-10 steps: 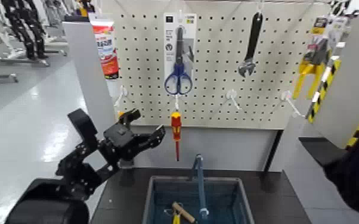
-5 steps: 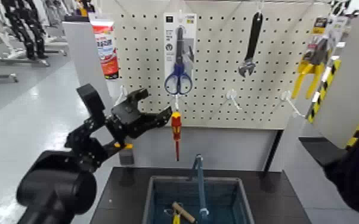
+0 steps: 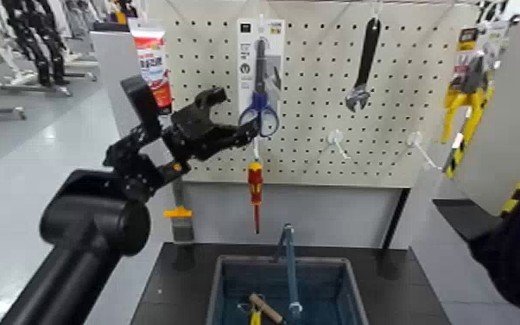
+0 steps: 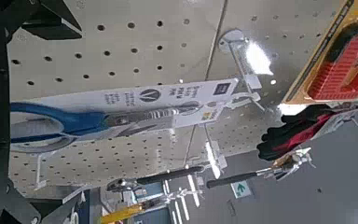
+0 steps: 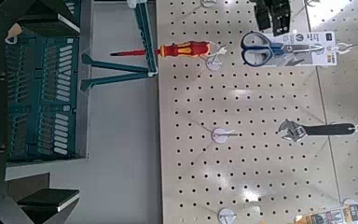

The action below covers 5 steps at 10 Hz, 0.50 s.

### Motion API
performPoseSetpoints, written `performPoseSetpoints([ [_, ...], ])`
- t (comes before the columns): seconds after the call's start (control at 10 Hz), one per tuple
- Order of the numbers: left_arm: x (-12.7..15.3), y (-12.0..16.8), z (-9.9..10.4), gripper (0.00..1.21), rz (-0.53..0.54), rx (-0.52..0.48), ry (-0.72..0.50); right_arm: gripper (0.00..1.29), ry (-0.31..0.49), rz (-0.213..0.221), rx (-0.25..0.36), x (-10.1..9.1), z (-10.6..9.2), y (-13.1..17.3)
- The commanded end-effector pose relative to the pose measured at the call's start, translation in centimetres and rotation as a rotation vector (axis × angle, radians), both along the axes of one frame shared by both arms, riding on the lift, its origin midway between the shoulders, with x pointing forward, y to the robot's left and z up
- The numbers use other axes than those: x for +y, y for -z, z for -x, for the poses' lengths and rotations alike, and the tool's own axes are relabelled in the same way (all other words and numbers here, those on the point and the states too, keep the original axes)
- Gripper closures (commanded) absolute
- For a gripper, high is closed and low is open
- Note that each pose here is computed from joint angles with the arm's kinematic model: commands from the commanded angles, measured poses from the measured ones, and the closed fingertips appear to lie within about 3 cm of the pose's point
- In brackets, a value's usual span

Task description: Put the blue scissors into the crate.

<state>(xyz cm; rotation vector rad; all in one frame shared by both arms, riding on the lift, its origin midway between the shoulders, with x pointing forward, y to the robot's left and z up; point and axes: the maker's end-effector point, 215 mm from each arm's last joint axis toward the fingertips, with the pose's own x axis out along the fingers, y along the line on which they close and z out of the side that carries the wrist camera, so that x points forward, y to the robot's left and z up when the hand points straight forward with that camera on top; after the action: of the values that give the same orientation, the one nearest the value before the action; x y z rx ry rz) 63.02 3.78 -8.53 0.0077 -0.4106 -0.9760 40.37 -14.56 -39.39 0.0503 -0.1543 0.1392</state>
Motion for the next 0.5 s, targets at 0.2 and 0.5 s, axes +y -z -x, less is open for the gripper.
performPoseSetpoints([
  [0.2,-1.3,-2.4,-0.7,0.17,-0.017,-0.048,0.026,0.08,-0.004,0.000,-0.003,0.1,-0.1,-0.1],
  [0.5,-1.9,-3.1,-0.6,0.97,-0.048,-0.060,0.034,0.08,-0.006,0.000,-0.005,0.2,-0.1,-0.2],
])
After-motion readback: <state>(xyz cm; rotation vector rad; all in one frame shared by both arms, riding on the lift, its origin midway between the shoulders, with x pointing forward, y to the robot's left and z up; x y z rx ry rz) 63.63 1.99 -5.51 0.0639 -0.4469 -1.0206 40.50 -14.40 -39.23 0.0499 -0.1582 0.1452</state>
